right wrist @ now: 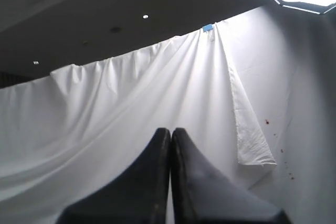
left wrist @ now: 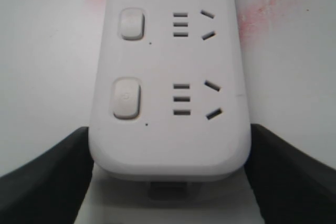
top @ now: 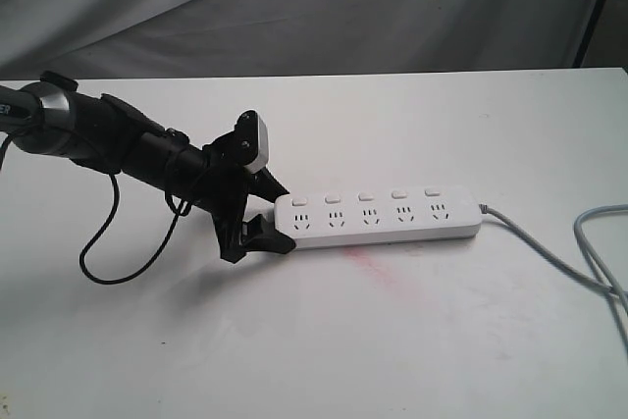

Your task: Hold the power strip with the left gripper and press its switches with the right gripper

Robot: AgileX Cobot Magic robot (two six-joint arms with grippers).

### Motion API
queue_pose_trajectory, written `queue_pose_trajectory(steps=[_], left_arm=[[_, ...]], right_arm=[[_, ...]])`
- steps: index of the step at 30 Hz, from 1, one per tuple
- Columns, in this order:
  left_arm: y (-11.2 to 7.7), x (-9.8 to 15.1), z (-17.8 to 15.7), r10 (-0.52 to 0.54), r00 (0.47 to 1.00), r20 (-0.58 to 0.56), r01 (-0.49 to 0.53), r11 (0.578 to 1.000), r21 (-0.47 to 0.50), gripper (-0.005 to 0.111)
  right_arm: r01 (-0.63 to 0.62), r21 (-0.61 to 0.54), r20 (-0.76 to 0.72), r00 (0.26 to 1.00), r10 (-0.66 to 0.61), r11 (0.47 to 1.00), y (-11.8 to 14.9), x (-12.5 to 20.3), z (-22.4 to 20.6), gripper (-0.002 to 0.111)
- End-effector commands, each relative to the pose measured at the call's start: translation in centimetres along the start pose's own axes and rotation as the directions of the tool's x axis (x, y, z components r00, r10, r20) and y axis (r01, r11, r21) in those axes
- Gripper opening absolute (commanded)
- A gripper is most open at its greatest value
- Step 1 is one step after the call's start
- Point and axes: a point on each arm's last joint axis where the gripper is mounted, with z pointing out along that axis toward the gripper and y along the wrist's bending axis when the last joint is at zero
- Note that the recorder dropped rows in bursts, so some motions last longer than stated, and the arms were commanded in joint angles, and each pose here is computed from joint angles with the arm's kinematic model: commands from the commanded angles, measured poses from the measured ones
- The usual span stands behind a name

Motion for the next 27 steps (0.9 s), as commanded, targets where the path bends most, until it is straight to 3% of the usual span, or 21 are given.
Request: queue_pose_trajectory(steps=[1, 8, 14, 23, 27], left_arm=[[0.5, 0.5, 0.1, 0.014, 0.999, -0.047, -0.016, 0.999, -0.051, 0.000], [0.5, 0.5, 0.1, 0.014, 0.999, -0.047, -0.016, 0.999, -0.051, 0.000], [0.5, 0.5, 0.1, 0.014, 0.999, -0.047, -0.016, 0.999, -0.051, 0.000], [0.5, 0.5, 0.1, 0.014, 0.999, -0.047, -0.016, 0.999, -0.051, 0.000], [0.5, 0.5, 0.1, 0.014, 0.999, -0.047, -0.016, 0.999, -0.051, 0.000]], right_arm=[[-0.059, -0.024, 0.013, 0.998, 0.060, 0.998, 0.3, -0.6, 0.1, 0.000], [-0.076, 0.017, -0.063, 0.995, 0.076, 0.997, 1.7, -5.8, 3.0, 0.000], [-0.008, 0.053, -0.190, 0.982, 0.018, 0.999, 2.6, -8.9, 8.4, 0.000], [0.088, 0.022, -0.331, 0.940, -0.075, 0.996, 3.4, -9.8, 16.8, 0.000], [0.230, -0.007, -0.477, 0.855, -0.205, 0.973, 3.5, -9.7, 20.2, 0.000]])
